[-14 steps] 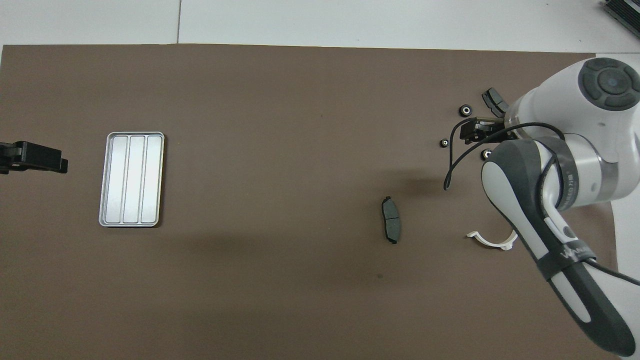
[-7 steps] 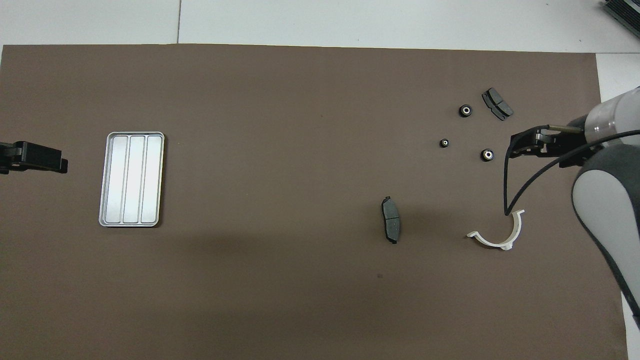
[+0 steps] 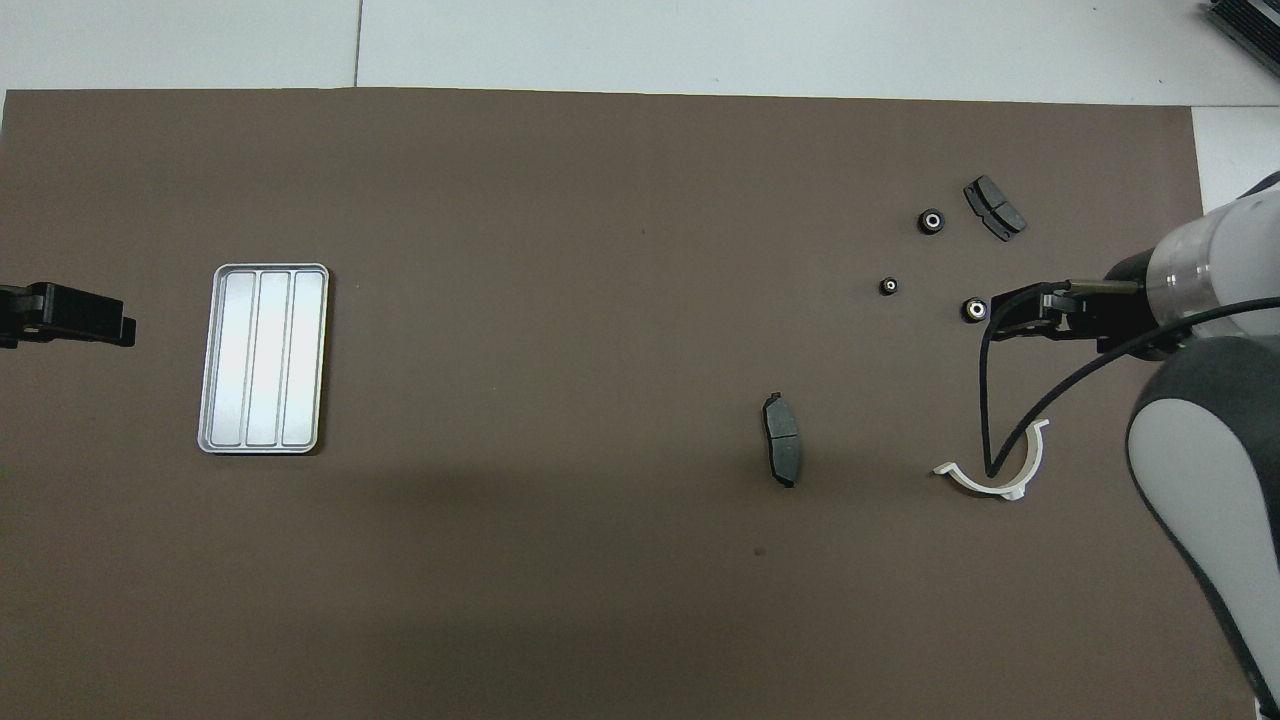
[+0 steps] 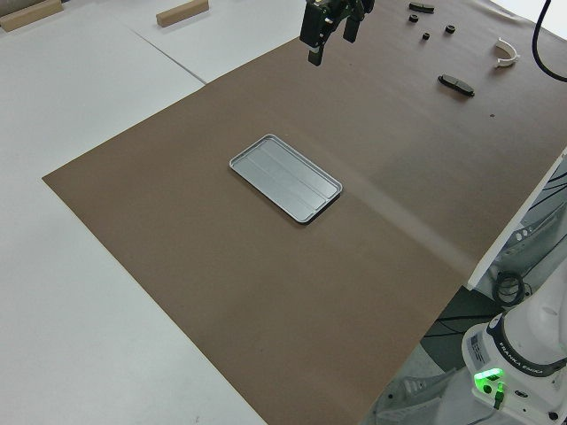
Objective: Place bearing gear from tray to pile
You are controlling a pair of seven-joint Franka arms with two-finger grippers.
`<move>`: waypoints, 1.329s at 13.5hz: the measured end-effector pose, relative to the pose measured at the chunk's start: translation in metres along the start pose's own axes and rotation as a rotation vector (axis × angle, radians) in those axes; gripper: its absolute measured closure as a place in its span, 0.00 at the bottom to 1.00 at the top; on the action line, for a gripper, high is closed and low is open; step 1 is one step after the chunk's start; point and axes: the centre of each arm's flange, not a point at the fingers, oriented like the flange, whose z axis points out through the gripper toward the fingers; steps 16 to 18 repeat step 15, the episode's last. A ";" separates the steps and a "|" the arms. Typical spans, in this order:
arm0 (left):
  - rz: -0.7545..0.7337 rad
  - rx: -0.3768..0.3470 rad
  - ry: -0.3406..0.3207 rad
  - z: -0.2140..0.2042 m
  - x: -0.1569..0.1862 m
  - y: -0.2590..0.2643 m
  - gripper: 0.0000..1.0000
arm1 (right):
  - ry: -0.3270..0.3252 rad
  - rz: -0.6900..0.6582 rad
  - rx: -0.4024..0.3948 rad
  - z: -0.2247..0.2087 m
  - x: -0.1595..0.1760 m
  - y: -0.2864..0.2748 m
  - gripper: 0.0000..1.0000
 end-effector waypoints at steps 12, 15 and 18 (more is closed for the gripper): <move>0.000 0.000 0.000 0.000 0.000 0.000 0.00 | 0.006 0.083 -0.001 -0.003 0.010 0.072 0.00; 0.000 0.000 0.000 0.000 0.000 0.000 0.00 | 0.006 0.072 -0.001 -0.003 0.010 0.069 0.00; 0.000 0.000 0.000 0.000 0.000 0.000 0.00 | 0.006 0.072 -0.001 -0.003 0.010 0.069 0.00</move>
